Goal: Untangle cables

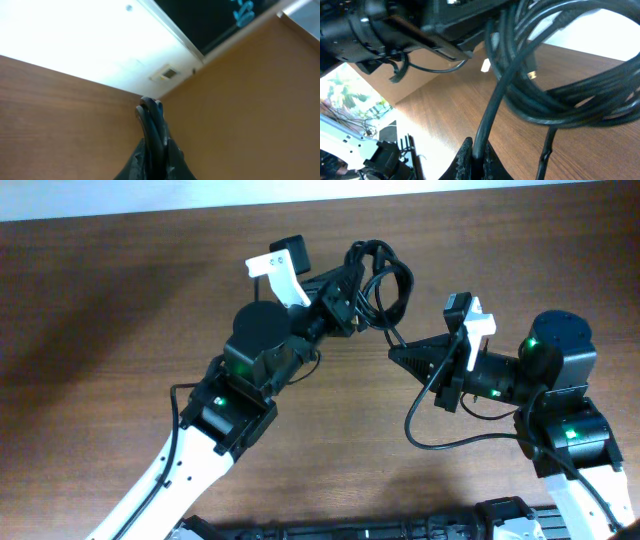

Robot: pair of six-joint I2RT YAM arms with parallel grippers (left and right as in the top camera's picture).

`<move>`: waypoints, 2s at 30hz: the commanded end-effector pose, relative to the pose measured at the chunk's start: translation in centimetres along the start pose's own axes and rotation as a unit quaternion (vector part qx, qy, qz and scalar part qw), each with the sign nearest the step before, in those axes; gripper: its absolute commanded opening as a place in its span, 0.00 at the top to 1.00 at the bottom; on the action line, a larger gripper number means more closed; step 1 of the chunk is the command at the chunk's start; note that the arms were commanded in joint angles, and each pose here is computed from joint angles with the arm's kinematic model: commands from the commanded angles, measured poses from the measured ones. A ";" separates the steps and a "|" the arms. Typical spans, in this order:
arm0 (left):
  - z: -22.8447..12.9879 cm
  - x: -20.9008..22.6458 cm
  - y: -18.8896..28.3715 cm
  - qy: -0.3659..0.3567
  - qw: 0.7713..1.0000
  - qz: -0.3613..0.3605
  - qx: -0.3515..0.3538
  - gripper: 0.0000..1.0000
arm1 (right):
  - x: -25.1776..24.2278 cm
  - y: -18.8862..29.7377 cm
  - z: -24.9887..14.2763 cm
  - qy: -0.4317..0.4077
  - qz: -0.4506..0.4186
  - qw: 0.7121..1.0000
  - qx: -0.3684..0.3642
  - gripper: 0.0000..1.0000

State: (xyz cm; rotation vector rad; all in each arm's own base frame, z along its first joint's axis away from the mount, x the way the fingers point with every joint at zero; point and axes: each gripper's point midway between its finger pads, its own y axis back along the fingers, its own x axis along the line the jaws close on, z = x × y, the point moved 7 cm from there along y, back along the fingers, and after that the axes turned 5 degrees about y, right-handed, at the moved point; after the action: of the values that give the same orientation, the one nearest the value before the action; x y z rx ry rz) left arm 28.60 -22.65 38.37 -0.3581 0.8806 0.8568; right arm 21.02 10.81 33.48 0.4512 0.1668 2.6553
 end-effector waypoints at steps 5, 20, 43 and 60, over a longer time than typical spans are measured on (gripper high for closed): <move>3.3 -0.3 0.4 0.002 0.992 0.024 -0.120 1.00 | 0.7 0.2 0.2 0.007 0.022 1.000 -0.002 0.96; 2.2 2.8 0.5 -0.011 0.987 0.123 -0.102 1.00 | -1.0 0.3 0.2 -0.026 -0.063 0.998 -0.002 0.96; 0.1 7.2 2.0 -0.014 0.961 0.267 -0.065 1.00 | -2.5 0.6 0.1 -0.091 -0.138 0.986 -0.011 0.96; -0.1 5.3 1.2 -0.040 0.979 0.197 -0.026 1.00 | -2.5 0.6 -0.1 -0.096 -0.138 0.986 -0.007 0.30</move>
State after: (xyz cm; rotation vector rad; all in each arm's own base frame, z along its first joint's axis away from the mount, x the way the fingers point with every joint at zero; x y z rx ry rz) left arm 29.55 -18.70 32.71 -0.1970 0.9081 1.3443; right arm 23.04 9.25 32.35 0.6522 0.1470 2.3249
